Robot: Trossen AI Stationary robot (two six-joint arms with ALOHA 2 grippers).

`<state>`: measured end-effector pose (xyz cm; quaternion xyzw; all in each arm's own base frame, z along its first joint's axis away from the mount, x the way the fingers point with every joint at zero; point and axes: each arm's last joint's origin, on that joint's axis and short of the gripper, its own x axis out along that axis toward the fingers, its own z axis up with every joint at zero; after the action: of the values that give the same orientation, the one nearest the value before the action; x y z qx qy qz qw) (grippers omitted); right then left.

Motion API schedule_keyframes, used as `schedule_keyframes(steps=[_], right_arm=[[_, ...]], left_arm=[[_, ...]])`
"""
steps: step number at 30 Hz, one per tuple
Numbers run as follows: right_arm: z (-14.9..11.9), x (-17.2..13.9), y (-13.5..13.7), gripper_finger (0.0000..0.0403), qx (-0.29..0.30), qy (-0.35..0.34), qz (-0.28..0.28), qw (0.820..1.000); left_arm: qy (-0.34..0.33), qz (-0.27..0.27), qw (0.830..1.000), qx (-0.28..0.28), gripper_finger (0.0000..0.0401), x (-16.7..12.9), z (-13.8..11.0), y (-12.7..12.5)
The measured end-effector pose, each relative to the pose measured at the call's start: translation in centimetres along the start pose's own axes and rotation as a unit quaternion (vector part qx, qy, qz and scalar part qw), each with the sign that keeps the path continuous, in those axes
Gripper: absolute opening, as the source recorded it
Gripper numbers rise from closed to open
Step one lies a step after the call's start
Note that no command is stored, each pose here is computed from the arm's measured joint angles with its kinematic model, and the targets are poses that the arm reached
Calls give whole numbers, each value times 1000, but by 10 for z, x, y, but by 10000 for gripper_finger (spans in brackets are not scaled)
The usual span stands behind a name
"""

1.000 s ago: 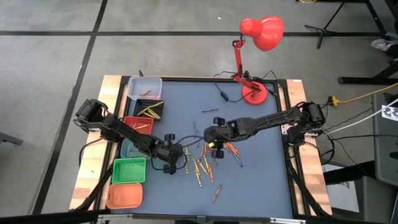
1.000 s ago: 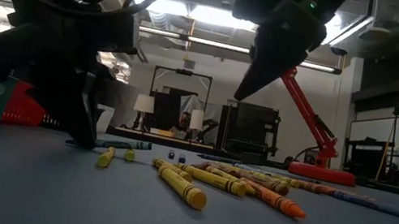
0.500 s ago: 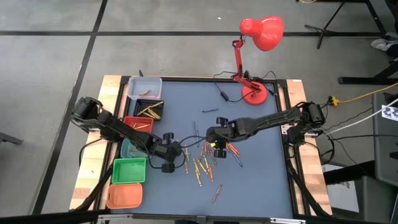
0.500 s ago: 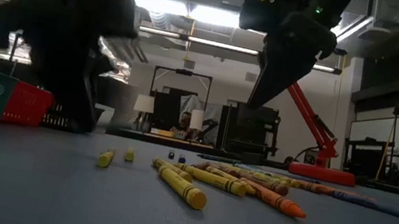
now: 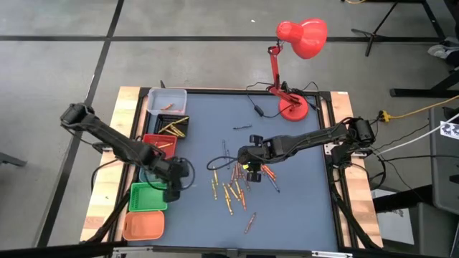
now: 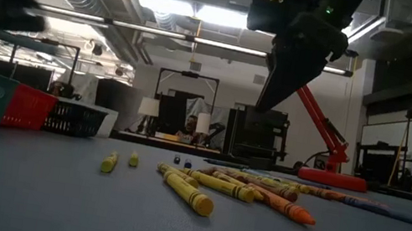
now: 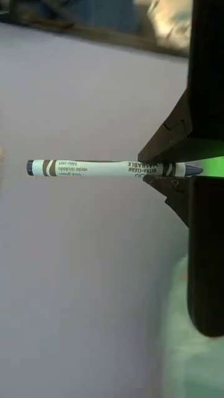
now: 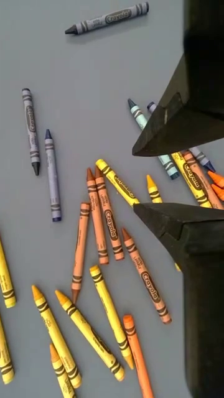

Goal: Sort crayons
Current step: Put the blue crayon into the green bin, then put the violet crayon into the light orange bin

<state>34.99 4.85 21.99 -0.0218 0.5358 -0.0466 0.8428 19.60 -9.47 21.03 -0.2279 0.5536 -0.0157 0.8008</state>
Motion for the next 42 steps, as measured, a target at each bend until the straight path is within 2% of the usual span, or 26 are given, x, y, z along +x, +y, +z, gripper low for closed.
schedule_keyframes(steps=[5, 9, 12, 18, 24, 28, 33, 37, 42], right_arm=[[0, 0, 0, 129, 0, 1, 0, 1000], [-1, 0, 0, 129, -1, 8, -1, 1000], [-3, 0, 0, 129, -2, 13, -2, 1000], [-4, 0, 1, 129, -2, 26, 27, 999], [-6, -1, 6, 129, -4, 35, 42, 999], [-10, -3, 15, 129, -19, 45, 45, 998], [-15, -6, 31, 129, -33, 51, 52, 997], [-16, -7, 34, 129, -16, 44, 15, 999], [-13, -6, 23, 129, 10, 29, -47, 998]], left_arm=[[82, -5, 995, -60, 5, -11, -26, -5], [164, 22, 979, -121, 5, -14, -48, -8], [193, 54, 968, -154, 5, -16, -61, -10], [200, 83, 959, -182, 5, -17, -73, -14], [174, 105, 958, -204, 8, -18, -77, -14], [170, 110, 952, -228, 29, -18, -77, -14], [167, 110, 953, -228, 66, -18, -76, -14], [156, 113, 955, -226, 86, -17, -76, -14], [128, 116, 960, -223, 91, -17, -74, -14]])
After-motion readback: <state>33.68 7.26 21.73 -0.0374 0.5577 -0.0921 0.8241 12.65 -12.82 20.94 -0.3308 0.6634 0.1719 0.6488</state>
